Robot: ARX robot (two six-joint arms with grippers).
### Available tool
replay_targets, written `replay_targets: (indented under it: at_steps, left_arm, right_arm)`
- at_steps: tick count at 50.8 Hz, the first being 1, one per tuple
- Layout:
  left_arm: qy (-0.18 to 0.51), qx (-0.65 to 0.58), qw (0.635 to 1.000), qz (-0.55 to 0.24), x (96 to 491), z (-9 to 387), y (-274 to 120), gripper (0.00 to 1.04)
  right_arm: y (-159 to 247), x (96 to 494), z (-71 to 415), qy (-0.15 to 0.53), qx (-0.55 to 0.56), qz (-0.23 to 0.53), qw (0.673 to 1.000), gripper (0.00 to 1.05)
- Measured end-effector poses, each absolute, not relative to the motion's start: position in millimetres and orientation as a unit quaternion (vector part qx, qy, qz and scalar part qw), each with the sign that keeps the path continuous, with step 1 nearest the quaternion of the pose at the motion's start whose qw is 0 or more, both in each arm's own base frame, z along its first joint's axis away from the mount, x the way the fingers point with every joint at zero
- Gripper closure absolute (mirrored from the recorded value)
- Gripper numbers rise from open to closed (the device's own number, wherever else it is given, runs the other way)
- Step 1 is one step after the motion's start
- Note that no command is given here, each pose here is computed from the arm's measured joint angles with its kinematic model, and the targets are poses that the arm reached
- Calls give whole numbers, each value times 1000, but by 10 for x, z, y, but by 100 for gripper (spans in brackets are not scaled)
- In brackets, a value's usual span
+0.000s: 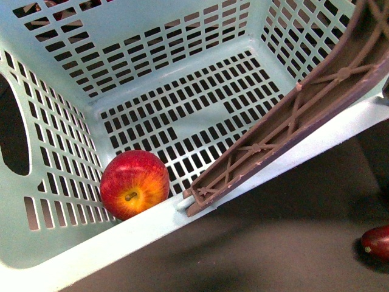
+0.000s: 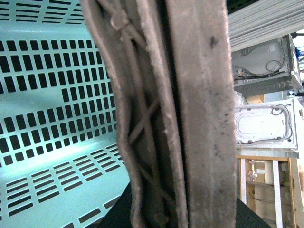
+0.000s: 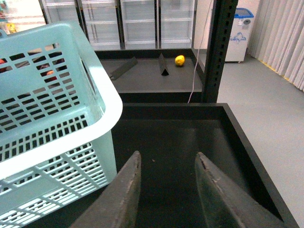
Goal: Pick apple with right arm and hold basket with left
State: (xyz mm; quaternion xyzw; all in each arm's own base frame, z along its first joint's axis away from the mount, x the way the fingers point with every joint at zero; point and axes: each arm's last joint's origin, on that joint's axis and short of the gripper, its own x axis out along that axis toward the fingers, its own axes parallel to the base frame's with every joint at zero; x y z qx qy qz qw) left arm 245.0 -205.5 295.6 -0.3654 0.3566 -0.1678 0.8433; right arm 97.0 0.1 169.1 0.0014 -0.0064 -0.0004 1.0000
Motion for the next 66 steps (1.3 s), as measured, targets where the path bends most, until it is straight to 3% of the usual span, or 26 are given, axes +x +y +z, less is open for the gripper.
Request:
replay_targets:
  at_steps: [4, 7, 18, 26, 30, 34, 42, 55, 66]
  left_arm:
    - [357, -366, 843, -168, 2450, 2956, -2055, 88]
    - [357, -366, 843, -168, 2450, 2956, -2055, 88]
    - [357, -366, 843, -168, 2450, 2956, -2055, 88]
    - [357, -366, 843, -168, 2450, 2956, -2055, 88]
    - [344, -386, 854, -58, 2428, 2974, -2058, 88]
    - [313, -437, 843, 20, 2442, 2967, -1997, 88]
    - [293, -490, 818, 69, 2542, 2968, -1783, 89]
    - [245, -577, 764, 151, 2797, 2841, -1011, 89]
    - [218, -578, 739, 269, 3005, 2420, -346, 89]
  right_arm:
    - [1, 970, 1691, -6, 1, 0, 1000, 55]
    - [1, 970, 1691, -6, 1, 0, 1000, 40]
    - [1, 970, 1691, -6, 2, 0, 1000, 7]
    - [1, 970, 1691, -6, 1, 0, 1000, 9]
    - [1, 970, 1691, -6, 1, 0, 1000, 9]
    - [1, 970, 1691, -7, 1, 1, 1000, 9]
    - [1, 969, 1692, -7, 1, 1, 1000, 9]
    - [1, 969, 1692, -7, 1, 1, 1000, 9]
    - [1, 969, 1692, -7, 1, 1, 1000, 9]
